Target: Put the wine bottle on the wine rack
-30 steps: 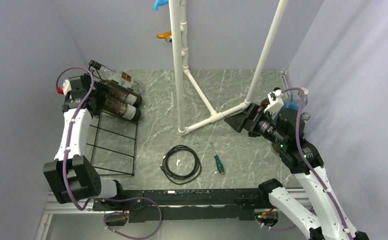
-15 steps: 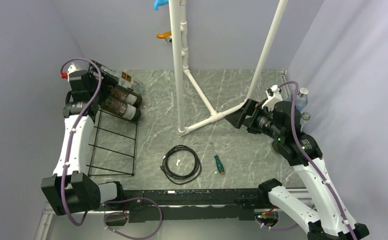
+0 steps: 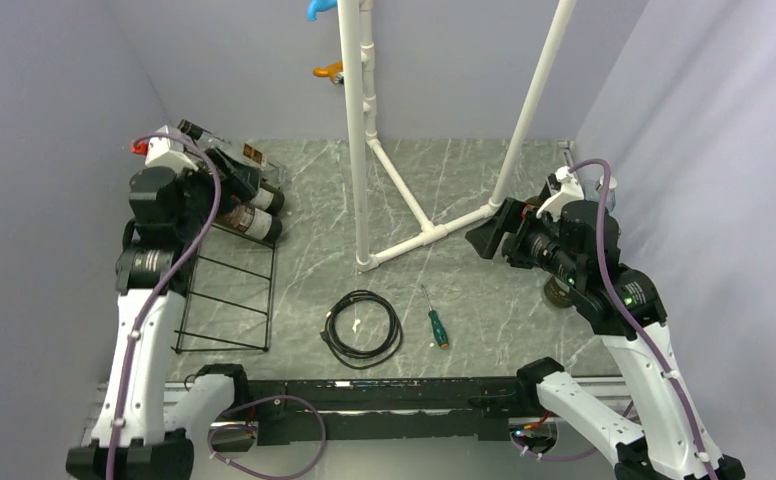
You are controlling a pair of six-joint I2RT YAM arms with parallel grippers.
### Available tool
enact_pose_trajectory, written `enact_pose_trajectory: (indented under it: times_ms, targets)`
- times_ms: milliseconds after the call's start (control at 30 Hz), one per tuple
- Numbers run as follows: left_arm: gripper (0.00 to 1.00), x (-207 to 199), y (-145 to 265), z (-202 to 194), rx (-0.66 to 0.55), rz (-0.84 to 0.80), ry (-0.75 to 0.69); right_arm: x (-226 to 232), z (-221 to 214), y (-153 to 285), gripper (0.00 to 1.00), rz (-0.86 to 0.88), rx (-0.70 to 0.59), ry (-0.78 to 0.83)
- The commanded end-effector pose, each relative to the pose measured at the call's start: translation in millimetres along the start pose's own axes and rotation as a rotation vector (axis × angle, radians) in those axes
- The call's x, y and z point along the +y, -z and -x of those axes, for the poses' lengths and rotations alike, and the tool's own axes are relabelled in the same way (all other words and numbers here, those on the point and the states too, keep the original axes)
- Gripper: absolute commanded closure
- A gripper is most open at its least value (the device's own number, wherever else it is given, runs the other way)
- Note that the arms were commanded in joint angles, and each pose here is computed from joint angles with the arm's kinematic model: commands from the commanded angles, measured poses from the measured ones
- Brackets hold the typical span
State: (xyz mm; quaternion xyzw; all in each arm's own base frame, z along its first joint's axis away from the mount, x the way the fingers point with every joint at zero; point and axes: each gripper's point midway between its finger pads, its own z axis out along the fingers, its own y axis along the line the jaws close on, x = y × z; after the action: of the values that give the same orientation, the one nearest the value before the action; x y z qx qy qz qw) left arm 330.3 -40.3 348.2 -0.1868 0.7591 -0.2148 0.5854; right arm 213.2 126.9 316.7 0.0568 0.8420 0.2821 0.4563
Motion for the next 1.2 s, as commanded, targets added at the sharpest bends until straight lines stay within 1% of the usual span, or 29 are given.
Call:
enact_pose_trajectory:
  times_ms: [0, 100, 267, 367, 500, 633, 767, 900, 967, 1033, 1100, 1167]
  targets:
    - [0.00, -5.3, 36.6, -35.7, 0.125, -0.078, -0.059, -9.9, 7.6, 5.2, 0.00, -0.061, -0.008, 0.086]
    - [0.00, -12.0, 64.0, -49.5, 0.145, -0.136, -0.058, -11.9, 9.8, 4.6, 0.00, -0.070, -0.010, 0.117]
    - [0.00, -28.1, 104.2, -64.6, 0.160, -0.253, -0.068, -35.5, 29.4, 6.4, 0.00, -0.219, -0.094, 0.129]
    - [0.00, -27.8, 115.8, -79.3, 0.193, -0.280, -0.059, -47.5, 47.1, 6.5, 0.00, -0.301, -0.163, 0.157]
    - [0.00, -25.5, 125.8, -102.6, 0.255, -0.310, -0.021, -48.1, 65.1, -0.1, 0.00, -0.322, -0.218, 0.210]
    - [0.00, -23.3, 133.0, -118.0, 0.278, -0.328, 0.027, -53.3, 84.3, -5.0, 0.00, -0.388, -0.272, 0.197]
    - [0.00, -26.1, 139.2, -127.1, 0.308, -0.361, 0.048, -53.5, 98.1, -7.3, 0.00, -0.427, -0.310, 0.141]
    - [0.01, -32.6, 141.8, -126.8, 0.367, -0.381, 0.026, -45.2, 103.5, -12.3, 0.01, -0.411, -0.294, 0.111]
    - [0.01, -38.2, 146.3, -120.4, 0.390, -0.390, -0.010, -43.6, 104.1, -20.2, 0.01, -0.415, -0.257, 0.134]
    - [0.01, -45.1, 152.0, -113.3, 0.388, -0.418, -0.053, -48.4, 108.0, -23.3, 0.01, -0.454, -0.246, 0.162]
    - [0.01, -52.2, 158.6, -113.0, 0.388, -0.464, -0.100, -55.2, 112.0, -27.6, 0.00, -0.494, -0.246, 0.202]
    - [0.00, -52.7, 159.5, -116.6, 0.385, -0.486, -0.113, -60.9, 116.6, -29.7, 0.00, -0.526, -0.251, 0.231]
